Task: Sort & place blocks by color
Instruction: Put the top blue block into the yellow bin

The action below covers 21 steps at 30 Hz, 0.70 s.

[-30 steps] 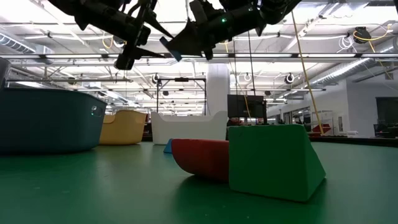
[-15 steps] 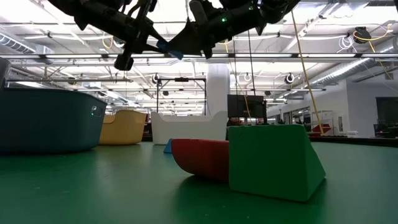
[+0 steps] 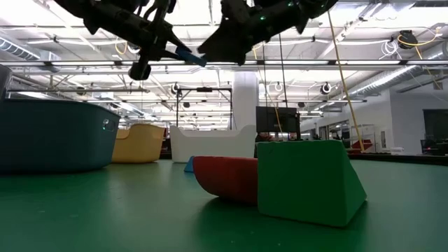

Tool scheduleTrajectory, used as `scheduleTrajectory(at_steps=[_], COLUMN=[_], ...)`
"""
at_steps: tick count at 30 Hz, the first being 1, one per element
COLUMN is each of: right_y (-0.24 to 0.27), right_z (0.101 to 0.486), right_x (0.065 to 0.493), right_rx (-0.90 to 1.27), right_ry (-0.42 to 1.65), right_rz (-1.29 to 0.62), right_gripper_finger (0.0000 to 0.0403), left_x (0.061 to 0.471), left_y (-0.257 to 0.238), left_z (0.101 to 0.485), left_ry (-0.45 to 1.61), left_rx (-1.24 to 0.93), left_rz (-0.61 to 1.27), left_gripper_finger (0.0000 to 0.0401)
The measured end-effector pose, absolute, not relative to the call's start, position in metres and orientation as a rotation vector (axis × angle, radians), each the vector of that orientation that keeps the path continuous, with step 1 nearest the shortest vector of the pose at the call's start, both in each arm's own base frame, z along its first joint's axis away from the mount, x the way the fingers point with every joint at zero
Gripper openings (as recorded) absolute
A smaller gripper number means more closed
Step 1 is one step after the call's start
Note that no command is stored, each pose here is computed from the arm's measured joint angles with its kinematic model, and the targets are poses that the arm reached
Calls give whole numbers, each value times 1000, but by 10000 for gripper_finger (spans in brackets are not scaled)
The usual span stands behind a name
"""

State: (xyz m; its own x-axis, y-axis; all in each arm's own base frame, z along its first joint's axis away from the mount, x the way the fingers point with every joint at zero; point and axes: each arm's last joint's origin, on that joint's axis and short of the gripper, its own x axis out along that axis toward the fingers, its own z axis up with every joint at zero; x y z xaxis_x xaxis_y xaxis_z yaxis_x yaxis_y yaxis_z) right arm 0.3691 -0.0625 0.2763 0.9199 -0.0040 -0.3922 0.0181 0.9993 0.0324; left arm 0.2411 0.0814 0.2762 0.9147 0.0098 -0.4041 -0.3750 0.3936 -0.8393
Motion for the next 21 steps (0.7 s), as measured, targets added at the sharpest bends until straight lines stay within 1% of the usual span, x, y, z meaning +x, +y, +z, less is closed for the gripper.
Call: scheduleTrajectory(at_steps=[5, 8, 15, 21], right_y=[-70, -73, -72, -68], right_z=[282, 282, 276, 264], right_x=[347, 334, 322, 321], right_rx=[85, 149, 319, 480], right_ry=[532, 620, 740, 739], right_rz=[-38, -68, -139, -195], right_gripper_finger=[197, 196, 188, 188], left_x=[237, 230, 200, 176], left_y=[92, 101, 118, 123], left_z=[276, 271, 248, 235], left_ry=[340, 376, 630, 831], left_rx=[-1114, -1089, -1070, -1018], left_rz=[300, 353, 529, 641], left_gripper_finger=[58, 58, 58, 58])
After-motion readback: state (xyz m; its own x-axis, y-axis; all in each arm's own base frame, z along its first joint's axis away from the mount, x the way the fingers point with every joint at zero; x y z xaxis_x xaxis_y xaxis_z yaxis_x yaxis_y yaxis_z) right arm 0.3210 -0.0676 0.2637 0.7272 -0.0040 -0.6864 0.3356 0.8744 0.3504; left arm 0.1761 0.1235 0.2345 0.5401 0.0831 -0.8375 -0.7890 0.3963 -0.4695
